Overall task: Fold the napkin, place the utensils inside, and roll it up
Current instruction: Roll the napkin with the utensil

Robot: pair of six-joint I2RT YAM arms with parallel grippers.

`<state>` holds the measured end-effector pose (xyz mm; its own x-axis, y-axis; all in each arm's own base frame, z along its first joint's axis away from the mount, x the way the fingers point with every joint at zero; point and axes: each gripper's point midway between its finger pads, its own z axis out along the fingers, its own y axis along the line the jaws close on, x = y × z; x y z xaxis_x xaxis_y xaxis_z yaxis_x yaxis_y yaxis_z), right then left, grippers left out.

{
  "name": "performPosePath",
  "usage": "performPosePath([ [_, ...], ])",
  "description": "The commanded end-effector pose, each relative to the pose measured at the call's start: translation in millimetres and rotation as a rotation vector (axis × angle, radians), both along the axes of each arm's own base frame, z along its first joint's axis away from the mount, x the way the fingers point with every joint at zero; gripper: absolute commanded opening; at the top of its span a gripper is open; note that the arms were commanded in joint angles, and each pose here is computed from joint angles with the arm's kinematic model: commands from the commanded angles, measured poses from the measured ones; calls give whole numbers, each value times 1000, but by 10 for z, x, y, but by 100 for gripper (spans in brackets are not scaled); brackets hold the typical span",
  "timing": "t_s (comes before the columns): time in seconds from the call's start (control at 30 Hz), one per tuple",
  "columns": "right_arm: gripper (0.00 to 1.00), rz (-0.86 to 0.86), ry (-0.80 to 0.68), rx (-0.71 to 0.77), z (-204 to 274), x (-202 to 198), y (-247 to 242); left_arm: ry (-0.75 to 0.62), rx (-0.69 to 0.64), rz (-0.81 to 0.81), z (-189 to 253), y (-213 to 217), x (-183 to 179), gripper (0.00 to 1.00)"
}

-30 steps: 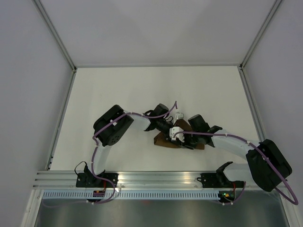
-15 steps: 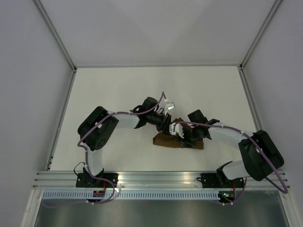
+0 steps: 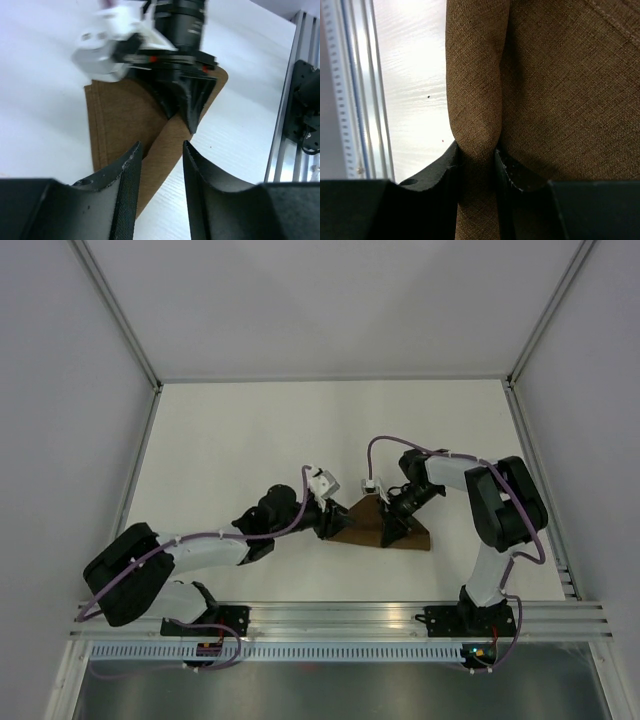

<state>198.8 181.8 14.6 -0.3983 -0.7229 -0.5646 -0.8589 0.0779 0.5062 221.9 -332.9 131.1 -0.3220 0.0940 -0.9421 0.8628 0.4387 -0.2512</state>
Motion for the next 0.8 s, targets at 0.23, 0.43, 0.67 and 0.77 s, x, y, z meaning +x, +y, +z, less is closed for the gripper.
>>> performPosePath([
  [0.23, 1, 63, 150, -105, -362, 10, -222, -489, 409, -104, -439, -430, -197, 48],
  [0.43, 1, 61, 162, -119, -403, 3, -242, -610, 526, -182, -746, -707, -303, 55],
  [0.67, 1, 61, 166, -126, -416, 2, -256, -655, 574, -203, -885, -834, -243, 64],
  [0.77, 1, 60, 168, -128, -421, 8, -256, -648, 592, -228, -952, -836, -265, 63],
])
